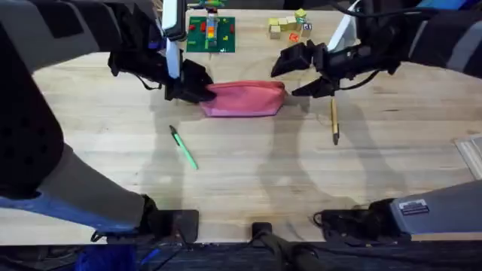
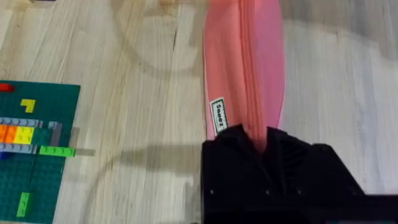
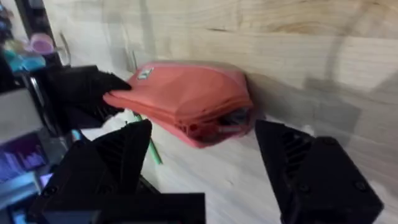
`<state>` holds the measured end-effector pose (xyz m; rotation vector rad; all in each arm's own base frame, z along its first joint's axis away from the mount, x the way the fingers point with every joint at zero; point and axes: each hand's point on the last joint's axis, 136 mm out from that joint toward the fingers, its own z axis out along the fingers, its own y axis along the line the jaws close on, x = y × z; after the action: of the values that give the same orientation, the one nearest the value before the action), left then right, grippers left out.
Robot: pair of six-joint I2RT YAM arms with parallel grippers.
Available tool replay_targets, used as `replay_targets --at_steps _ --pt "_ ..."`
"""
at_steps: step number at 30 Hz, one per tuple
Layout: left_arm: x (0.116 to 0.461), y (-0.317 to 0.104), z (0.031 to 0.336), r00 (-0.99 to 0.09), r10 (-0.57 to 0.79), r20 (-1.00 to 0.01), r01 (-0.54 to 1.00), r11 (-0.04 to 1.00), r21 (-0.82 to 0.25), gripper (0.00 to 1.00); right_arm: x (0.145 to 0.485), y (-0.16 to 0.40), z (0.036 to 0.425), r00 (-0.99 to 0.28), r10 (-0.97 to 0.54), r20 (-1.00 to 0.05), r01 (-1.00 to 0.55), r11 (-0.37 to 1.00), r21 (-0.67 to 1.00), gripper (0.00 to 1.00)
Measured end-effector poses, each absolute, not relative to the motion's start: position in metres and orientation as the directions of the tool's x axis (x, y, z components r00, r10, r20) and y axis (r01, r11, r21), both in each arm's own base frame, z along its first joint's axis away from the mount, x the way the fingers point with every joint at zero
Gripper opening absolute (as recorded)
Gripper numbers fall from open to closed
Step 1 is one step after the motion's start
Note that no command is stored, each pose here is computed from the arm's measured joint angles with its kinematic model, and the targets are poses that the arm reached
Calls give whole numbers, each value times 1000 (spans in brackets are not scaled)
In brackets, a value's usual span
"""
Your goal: Unzip the bag, pick up the pens from the table one at a time and place them inside, then zip the bag closed.
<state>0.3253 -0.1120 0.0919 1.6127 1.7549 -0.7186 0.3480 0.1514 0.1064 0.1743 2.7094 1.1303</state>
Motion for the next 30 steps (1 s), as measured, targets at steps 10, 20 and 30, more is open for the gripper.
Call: replay_targets --at_steps 10,20,30 --pt "325 -112 92 -41 644 -764 995 97 28 44 351 158 86 -963 269 -2 186 671 718 996" --pt "325 -112 92 -41 644 -764 995 97 28 44 354 163 90 -953 303 32 228 639 734 811" --pt "325 -112 92 -41 644 -764 995 97 28 44 352 170 98 -957 287 53 222 597 771 510"
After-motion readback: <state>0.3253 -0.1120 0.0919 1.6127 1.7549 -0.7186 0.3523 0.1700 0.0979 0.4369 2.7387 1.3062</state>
